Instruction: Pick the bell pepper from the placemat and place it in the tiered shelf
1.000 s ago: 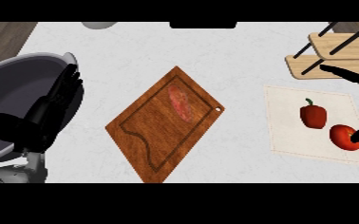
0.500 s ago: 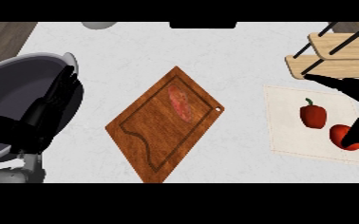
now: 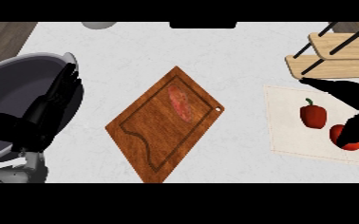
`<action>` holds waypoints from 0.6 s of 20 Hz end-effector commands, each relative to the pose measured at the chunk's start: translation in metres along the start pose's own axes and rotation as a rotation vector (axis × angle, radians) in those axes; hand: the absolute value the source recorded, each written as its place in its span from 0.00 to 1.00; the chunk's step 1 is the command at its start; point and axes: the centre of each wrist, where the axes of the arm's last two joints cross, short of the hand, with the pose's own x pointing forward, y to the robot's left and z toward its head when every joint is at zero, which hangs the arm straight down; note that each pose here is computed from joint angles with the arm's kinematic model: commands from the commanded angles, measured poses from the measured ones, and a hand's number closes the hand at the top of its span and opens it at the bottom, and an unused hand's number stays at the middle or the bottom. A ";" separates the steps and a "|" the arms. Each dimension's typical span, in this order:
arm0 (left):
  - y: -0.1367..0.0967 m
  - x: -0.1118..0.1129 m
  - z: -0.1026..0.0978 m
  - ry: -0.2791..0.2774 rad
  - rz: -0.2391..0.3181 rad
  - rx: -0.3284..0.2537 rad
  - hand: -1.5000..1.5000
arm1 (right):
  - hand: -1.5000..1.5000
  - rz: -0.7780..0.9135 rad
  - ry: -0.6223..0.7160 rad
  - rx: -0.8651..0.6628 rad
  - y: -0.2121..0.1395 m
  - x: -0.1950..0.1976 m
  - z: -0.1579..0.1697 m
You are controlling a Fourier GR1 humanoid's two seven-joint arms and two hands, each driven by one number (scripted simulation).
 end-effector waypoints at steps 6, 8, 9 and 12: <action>-0.002 -0.008 0.016 -0.003 0.000 0.006 0.50 | 0.00 0.069 0.100 0.043 0.013 -0.022 0.014; -0.009 0.001 -0.015 0.025 0.002 -0.002 0.50 | 0.00 0.061 0.108 0.061 0.001 -0.013 -0.005; -0.006 -0.001 -0.005 0.000 -0.004 0.002 0.50 | 0.00 0.051 0.108 0.053 0.015 -0.031 -0.005; -0.022 -0.014 0.014 0.007 0.001 -0.010 0.50 | 0.00 0.066 0.110 0.070 0.010 -0.024 -0.011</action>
